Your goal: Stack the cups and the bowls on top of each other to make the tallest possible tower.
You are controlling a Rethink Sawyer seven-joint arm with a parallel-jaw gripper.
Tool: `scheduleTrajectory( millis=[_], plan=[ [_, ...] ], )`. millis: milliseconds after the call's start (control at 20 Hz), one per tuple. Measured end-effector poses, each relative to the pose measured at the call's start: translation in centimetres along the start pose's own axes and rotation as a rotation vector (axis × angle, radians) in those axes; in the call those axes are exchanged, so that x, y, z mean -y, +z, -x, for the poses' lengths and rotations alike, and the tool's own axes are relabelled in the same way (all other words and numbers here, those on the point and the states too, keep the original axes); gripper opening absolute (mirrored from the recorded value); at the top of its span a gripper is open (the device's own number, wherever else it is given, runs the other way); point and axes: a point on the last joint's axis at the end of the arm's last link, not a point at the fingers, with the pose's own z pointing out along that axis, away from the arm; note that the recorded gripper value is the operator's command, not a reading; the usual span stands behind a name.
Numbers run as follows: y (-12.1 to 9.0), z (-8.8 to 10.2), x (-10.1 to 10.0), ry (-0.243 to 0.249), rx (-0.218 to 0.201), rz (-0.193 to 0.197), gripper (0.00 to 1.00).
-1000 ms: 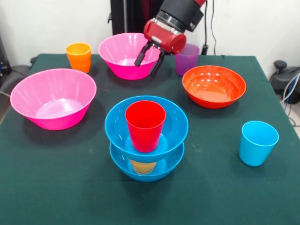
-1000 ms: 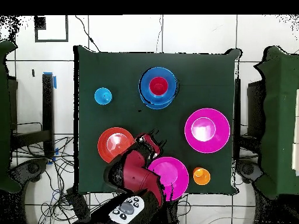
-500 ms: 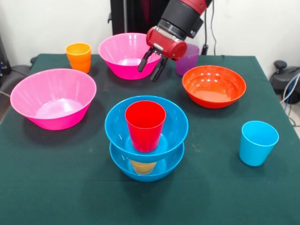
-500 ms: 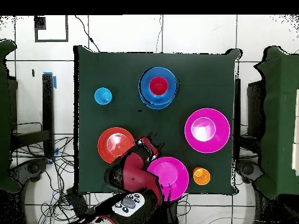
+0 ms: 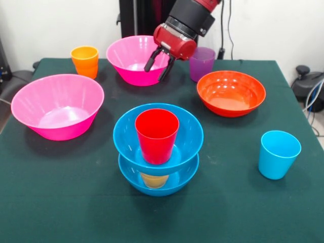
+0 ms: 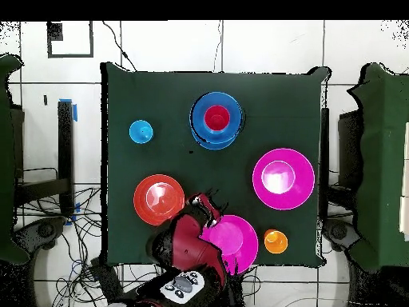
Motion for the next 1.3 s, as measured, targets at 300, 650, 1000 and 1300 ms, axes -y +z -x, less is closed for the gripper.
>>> scheduleTrajectory(
  millis=[300, 650, 1000, 1300],
  plan=[
    [-0.2, -0.2, 1.1, 0.018, -0.020, -0.019, 1.00],
    [0.1, -1.1, 1.8, 0.028, -0.025, -0.012, 1.00],
    [1.3, -1.9, 2.3, 0.035, -0.005, 0.011, 1.00],
    [2.1, -3.5, 3.8, 0.026, -0.007, 0.005, 1.00]
  ],
)
